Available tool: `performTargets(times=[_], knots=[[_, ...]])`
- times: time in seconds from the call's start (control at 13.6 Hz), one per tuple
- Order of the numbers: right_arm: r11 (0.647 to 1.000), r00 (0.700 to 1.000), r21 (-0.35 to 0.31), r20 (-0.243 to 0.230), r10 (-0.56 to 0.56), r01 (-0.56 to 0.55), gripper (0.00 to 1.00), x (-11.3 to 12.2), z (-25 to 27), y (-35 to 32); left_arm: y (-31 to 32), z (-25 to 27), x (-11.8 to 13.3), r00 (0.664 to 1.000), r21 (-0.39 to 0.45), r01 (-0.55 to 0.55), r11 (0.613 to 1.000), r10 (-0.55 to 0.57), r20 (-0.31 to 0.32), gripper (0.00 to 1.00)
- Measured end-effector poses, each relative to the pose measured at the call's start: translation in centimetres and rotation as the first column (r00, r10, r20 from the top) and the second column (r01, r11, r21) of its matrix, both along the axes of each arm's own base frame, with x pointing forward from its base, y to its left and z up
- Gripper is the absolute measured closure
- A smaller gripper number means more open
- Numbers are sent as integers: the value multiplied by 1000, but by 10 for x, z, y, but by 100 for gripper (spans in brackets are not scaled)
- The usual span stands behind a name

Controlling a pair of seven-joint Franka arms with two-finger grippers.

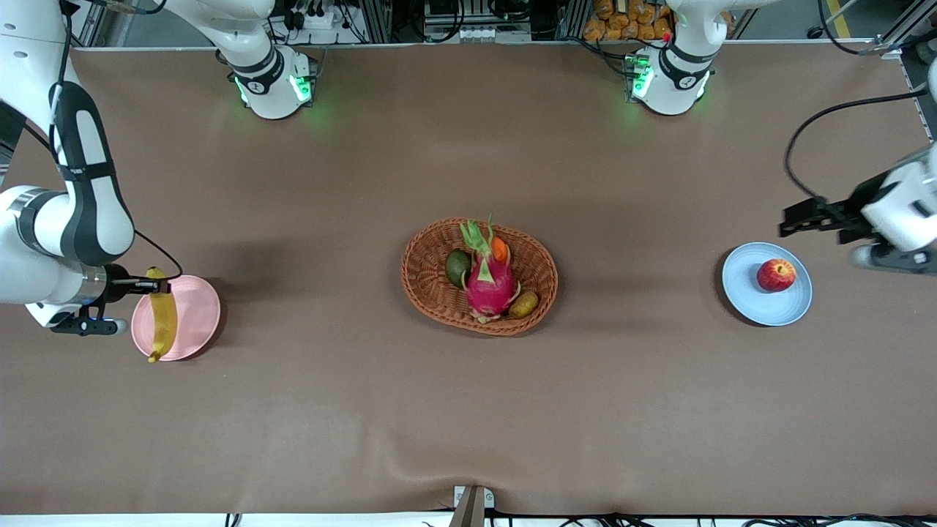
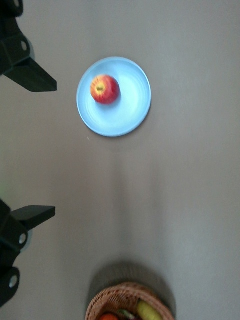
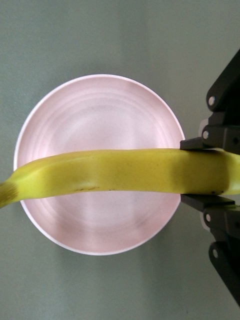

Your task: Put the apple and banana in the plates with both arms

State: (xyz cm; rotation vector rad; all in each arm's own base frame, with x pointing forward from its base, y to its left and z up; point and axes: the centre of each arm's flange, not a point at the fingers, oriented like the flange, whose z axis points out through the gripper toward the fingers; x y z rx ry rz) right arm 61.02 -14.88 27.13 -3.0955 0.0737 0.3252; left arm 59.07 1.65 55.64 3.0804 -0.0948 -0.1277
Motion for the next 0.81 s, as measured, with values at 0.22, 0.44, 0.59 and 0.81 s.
performTargets(times=[0.22,0.44,0.59,0.81], knots=[[1000,1000,-1,22,10,-10,22,5,11,1,19,8,-8,999,5,-43,999,43,-11,0],[1000,997,-6,80,19,-19,0,10,65,6,-6,49,-40,994,12,-105,994,105,-31,0],[1000,990,-12,138,30,-28,0,8,117,12,-12,79,-65,993,13,-118,993,118,-13,0],[999,984,-9,168,49,-48,0,-5,191,27,-12,99,-86,993,11,-118,993,118,15,0]])
